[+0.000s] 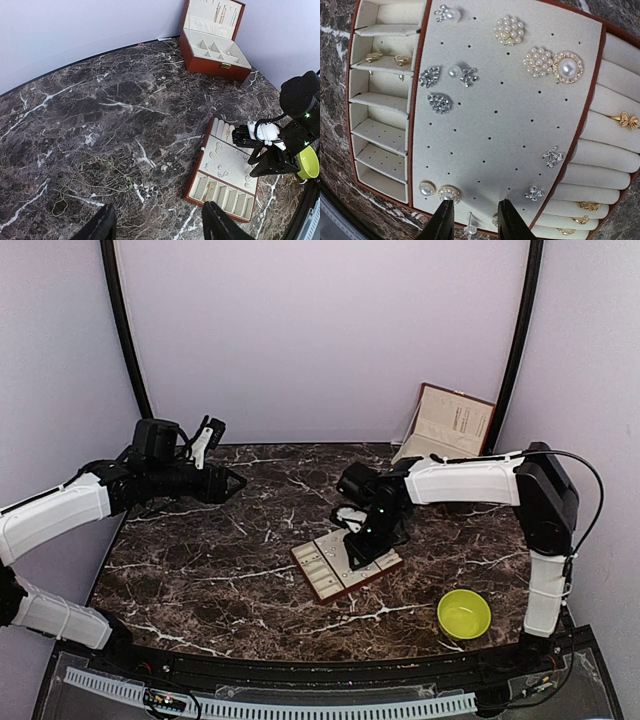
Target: Organize the mixed jewelry
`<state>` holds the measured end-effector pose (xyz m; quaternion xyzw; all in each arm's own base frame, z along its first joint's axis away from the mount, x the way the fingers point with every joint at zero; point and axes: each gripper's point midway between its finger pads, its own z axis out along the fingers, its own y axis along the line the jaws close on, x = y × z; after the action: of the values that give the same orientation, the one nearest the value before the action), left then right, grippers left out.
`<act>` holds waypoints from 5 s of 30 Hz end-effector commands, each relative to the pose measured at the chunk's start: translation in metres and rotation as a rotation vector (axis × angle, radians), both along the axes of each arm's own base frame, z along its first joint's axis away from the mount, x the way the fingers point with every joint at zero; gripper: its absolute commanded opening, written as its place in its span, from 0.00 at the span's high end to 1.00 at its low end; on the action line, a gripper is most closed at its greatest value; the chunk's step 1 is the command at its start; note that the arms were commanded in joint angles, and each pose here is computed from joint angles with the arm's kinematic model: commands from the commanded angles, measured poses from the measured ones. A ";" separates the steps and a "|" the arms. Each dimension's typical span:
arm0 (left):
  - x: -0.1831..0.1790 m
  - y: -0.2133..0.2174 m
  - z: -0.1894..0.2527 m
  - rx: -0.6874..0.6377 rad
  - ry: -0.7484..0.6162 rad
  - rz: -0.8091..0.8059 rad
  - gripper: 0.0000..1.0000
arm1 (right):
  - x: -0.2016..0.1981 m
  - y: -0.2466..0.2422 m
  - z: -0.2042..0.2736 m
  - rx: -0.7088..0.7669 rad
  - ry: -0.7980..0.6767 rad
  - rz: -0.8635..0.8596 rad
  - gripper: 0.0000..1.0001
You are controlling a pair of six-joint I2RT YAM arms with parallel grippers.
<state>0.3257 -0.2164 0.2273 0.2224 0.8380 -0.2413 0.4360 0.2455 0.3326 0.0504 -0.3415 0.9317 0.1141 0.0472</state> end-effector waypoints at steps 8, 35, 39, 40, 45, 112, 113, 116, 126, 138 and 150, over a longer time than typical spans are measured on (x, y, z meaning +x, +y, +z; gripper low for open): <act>-0.001 0.011 0.005 0.015 -0.037 0.038 0.39 | 0.005 0.011 0.041 0.139 -0.103 -0.036 0.68; 0.007 0.024 -0.006 0.088 -0.073 0.088 0.39 | -0.027 -0.009 0.023 0.331 -0.129 -0.082 0.66; 0.008 0.024 -0.008 0.095 -0.070 0.091 0.39 | -0.025 -0.011 0.021 0.326 -0.149 -0.076 0.65; 0.008 0.024 -0.009 0.097 -0.070 0.091 0.39 | -0.025 -0.010 0.021 0.327 -0.154 -0.073 0.65; 0.009 0.025 -0.010 0.102 -0.069 0.093 0.39 | -0.023 -0.007 0.020 0.326 -0.167 -0.048 0.65; 0.009 0.023 -0.014 0.104 -0.059 0.086 0.39 | -0.011 -0.002 -0.003 0.267 -0.203 -0.117 0.90; 0.009 0.023 -0.014 0.104 -0.058 0.085 0.39 | -0.011 -0.001 -0.003 0.276 -0.193 -0.122 0.91; 0.009 0.023 -0.014 0.103 -0.059 0.085 0.39 | -0.012 0.002 -0.002 0.311 -0.165 -0.134 0.94; 0.009 0.023 -0.013 0.101 -0.059 0.083 0.39 | -0.002 -0.004 -0.004 0.329 -0.150 -0.196 0.96; 0.009 0.023 -0.014 0.105 -0.060 0.086 0.39 | 0.005 -0.010 0.000 0.415 -0.073 -0.274 0.97; -0.042 -0.030 0.035 -0.112 -0.284 -0.253 0.33 | 0.003 0.007 0.072 0.693 0.064 -0.239 0.99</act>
<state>0.3094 -0.2214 0.2187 0.2829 0.8025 -0.2435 0.4655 0.2512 0.3243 0.0795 -0.1783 0.9070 0.3550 0.1395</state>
